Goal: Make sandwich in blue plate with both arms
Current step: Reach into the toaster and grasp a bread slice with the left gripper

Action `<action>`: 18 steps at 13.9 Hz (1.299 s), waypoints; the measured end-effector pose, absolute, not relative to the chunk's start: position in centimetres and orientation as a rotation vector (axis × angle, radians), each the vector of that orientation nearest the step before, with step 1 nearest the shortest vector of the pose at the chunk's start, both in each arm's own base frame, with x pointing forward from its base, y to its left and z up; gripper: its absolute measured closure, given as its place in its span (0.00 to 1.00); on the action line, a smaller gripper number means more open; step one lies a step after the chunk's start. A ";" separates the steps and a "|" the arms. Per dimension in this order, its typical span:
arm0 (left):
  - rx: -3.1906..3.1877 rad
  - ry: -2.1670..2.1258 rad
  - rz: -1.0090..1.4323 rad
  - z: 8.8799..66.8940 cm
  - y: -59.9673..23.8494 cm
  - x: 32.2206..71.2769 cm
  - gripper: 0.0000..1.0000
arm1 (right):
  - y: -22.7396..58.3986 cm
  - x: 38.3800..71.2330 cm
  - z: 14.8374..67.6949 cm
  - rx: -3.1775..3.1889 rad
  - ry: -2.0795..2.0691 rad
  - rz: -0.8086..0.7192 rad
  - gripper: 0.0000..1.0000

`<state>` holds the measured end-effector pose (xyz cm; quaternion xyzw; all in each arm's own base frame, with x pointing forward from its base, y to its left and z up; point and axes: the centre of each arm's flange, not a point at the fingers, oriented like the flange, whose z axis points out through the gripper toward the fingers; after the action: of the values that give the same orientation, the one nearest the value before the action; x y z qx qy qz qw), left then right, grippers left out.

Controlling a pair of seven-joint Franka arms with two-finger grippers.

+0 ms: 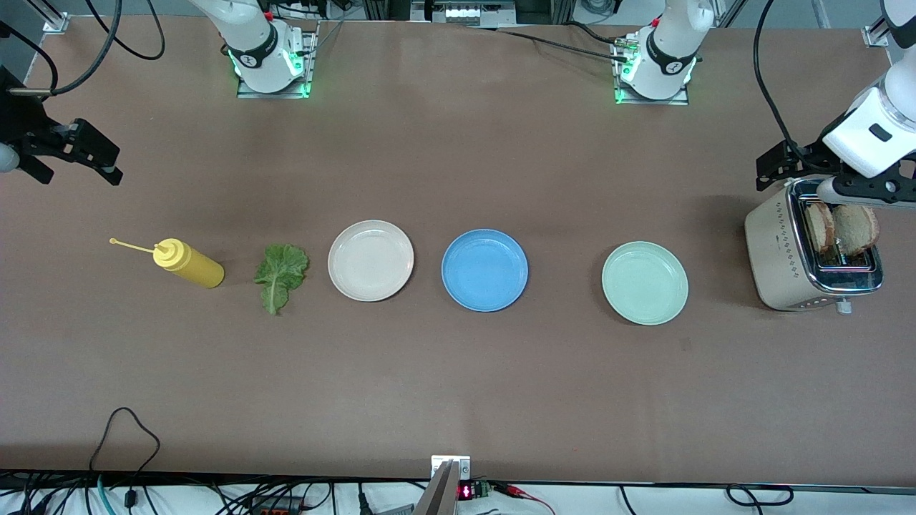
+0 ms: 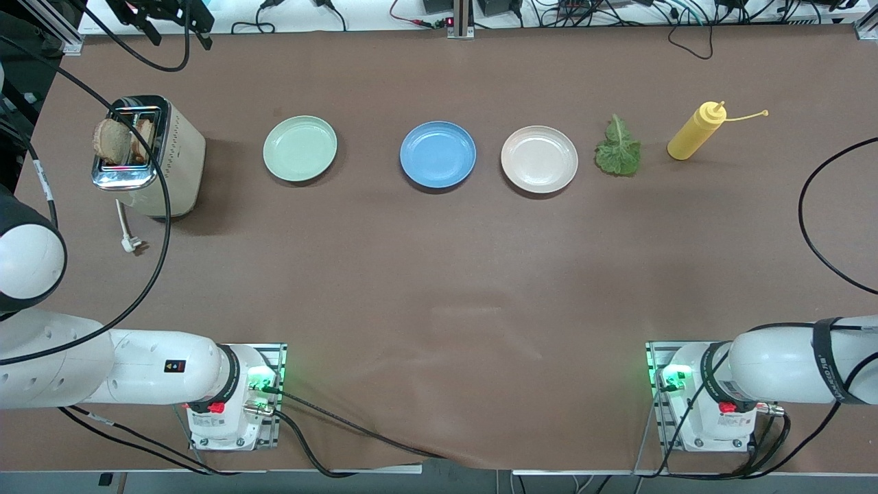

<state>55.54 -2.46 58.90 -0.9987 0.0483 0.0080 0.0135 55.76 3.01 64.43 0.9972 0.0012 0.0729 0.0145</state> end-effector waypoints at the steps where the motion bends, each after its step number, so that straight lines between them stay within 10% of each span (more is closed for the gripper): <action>1: -3.111 0.152 0.021 59.0 -2.5 55.8 0.00 | 3.0 55.8 64.3 3.104 0.004 0.224 0.00; 18: -2.997 0.036 0.445 50.8 2.1 58.1 0.00 | 2.8 55.9 64.4 3.105 0.000 0.215 0.00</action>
<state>58.14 2.07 50.82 -0.9876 0.0118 0.1465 0.0558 55.94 2.84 64.38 0.9975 -0.0001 0.0690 0.0147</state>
